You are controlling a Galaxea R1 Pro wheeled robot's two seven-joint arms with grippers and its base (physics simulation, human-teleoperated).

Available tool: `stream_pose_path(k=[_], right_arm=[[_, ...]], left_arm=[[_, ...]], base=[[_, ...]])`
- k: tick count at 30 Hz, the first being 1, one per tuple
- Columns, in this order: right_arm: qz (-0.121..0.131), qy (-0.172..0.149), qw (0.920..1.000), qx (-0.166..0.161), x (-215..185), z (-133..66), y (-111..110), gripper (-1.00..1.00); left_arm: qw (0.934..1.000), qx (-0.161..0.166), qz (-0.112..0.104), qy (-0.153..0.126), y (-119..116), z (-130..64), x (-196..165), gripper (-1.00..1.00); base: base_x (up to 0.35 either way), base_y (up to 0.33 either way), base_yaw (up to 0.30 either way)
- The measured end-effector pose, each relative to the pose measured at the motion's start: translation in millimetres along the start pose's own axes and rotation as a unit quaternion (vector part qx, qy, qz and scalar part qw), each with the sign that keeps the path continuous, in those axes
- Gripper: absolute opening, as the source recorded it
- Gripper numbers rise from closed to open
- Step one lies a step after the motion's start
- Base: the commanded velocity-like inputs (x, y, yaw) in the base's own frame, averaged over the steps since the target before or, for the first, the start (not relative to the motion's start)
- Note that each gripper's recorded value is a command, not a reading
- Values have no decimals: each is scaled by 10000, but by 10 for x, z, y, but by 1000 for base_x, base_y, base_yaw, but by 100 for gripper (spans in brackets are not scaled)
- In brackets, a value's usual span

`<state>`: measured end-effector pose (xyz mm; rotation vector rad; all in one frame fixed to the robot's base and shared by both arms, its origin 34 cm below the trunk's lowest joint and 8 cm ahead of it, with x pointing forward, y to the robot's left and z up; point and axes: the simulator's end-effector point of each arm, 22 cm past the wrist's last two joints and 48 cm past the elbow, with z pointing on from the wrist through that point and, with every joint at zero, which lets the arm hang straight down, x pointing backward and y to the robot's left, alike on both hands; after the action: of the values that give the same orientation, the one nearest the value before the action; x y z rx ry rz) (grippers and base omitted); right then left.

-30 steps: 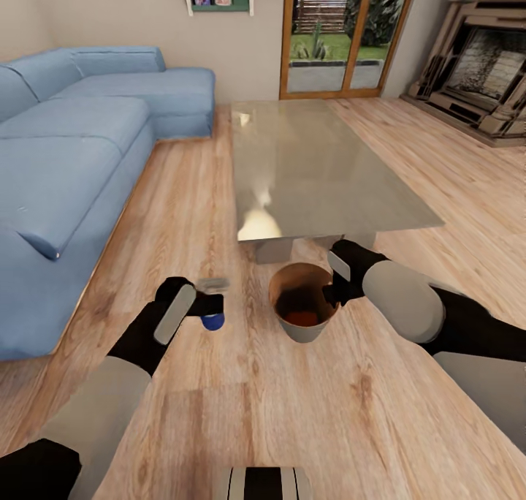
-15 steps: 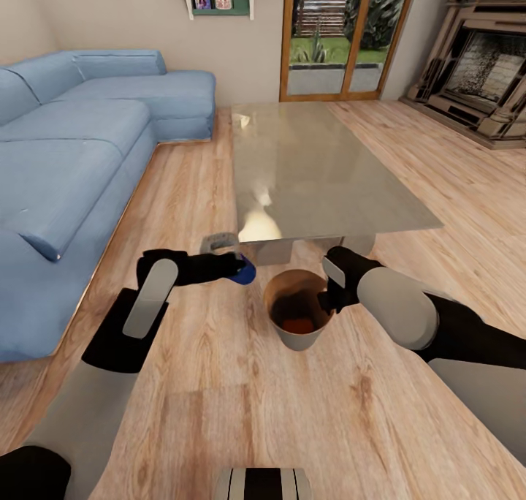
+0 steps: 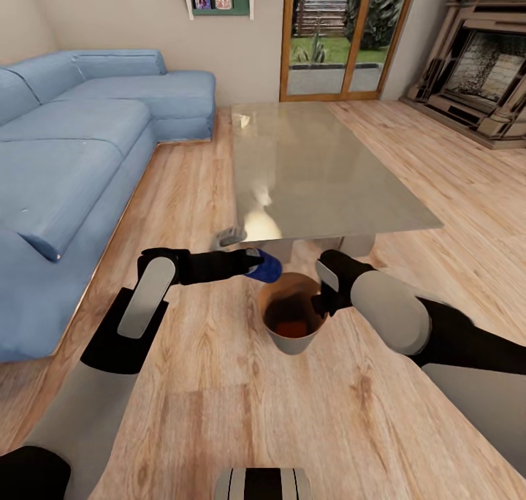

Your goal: Put the three can of soda from the living room inside the tash can in the kitchen.

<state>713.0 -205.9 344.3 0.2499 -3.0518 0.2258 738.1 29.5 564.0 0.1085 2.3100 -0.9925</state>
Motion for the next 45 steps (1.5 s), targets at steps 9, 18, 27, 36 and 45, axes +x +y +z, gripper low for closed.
stream_pose_path(k=[9,18,27,36,45], right_arm=[[-13,-36,9999,-116,-25,-32,136,-100],[-69,-79,9999,-57,-54,-57,143,-100],[-106,-101,9999,13,-68,-67,122,-100],[-98,-100,9999,-30,-68,-70,155,-100],[-104,-96,9998,-133,-64,-81,254,-100]], left_arm=[[9999,111,-20,35,-37,14,35,-100],[9999,86,-55,87,-4,30,106,-100],[9987,64,-121,482,13,151,574,-100],[9962,121,1,862,-100,256,972,-100],[9958,123,23,909,-112,268,1020,-100]], base=[[0,0,0],[0,0,0],[0,0,0],[0,0,0],[0,0,0]])
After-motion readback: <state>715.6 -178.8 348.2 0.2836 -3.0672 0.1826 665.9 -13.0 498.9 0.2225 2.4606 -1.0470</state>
